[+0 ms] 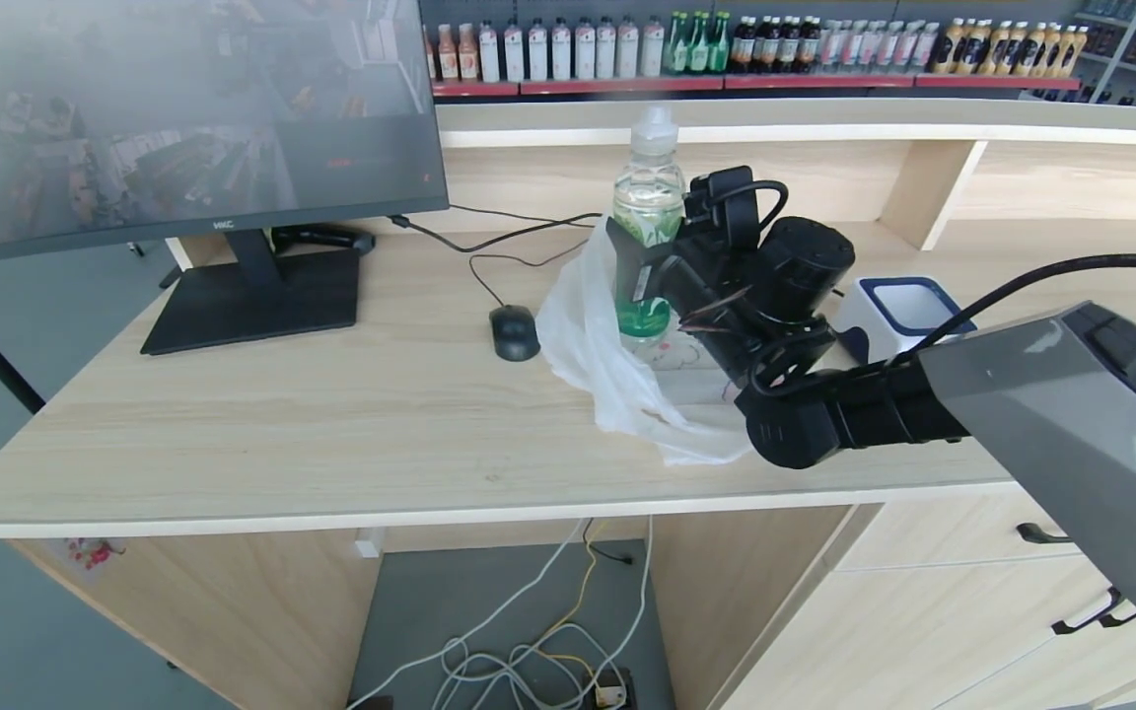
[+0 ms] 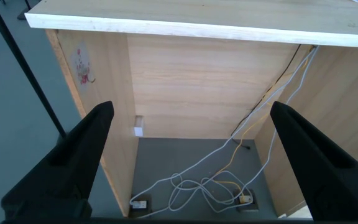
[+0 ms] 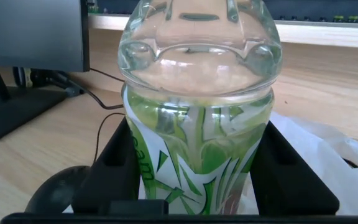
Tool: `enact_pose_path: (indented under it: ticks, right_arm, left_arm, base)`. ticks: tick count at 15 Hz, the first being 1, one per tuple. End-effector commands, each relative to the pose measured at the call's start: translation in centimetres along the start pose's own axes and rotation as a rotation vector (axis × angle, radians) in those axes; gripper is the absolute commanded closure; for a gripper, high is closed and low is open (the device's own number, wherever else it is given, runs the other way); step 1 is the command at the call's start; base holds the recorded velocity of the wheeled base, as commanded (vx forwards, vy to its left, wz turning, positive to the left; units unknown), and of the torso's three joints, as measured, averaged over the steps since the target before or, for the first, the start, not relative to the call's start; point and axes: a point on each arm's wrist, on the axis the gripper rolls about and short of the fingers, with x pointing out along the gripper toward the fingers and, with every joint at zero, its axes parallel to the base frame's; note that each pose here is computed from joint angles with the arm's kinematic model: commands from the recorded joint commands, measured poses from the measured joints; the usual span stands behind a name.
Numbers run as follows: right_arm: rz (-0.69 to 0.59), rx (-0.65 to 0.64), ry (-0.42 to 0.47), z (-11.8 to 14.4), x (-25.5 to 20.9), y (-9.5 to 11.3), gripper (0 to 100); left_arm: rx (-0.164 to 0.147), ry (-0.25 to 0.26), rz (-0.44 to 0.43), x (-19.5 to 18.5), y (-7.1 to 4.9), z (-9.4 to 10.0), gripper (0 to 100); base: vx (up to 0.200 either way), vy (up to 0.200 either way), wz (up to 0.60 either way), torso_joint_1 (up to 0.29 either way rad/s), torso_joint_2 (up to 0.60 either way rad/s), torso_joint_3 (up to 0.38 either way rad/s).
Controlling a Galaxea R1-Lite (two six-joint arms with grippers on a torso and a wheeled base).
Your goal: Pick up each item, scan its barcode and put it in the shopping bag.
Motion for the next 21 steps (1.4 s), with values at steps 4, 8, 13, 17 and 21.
enact_pose_path:
  ticks: [4, 8, 13, 17, 21]
  right_arm:
    - [0.002, -0.001, 0.014, -0.7, 0.0, 0.1, 100]
    - [0.007, 0.001, 0.032, -1.7, -0.1, 0.5, 100]
    - [0.013, -0.004, 0.042, -2.1, -0.2, 0.5, 100]
    - [0.034, -0.004, 0.048, -2.6, -0.2, 0.6, 100]
    - [0.035, -0.003, 0.059, -3.0, -0.3, 0.6, 100]
  left_arm:
    - [0.0, -0.001, 0.001, 0.0, 0.0, 0.0, 0]
    - [0.0, -0.001, 0.001, 0.0, 0.0, 0.0, 0]
    - [0.0, -0.001, 0.001, 0.0, 0.0, 0.0, 0]
    - [0.0, -0.001, 0.001, 0.0, 0.0, 0.0, 0]
    - [0.0, -0.001, 0.001, 0.0, 0.0, 0.0, 0]
  base:
    - [0.0, 0.0, 0.0, 0.0, 0.0, 0.0]
    - [0.0, 0.0, 0.0, 0.0, 0.0, 0.0]
    - [0.0, 0.0, 0.0, 0.0, 0.0, 0.0]
    - [0.0, 0.0, 0.0, 0.0, 0.0, 0.0]
    - [0.0, 0.0, 0.0, 0.0, 0.0, 0.0]
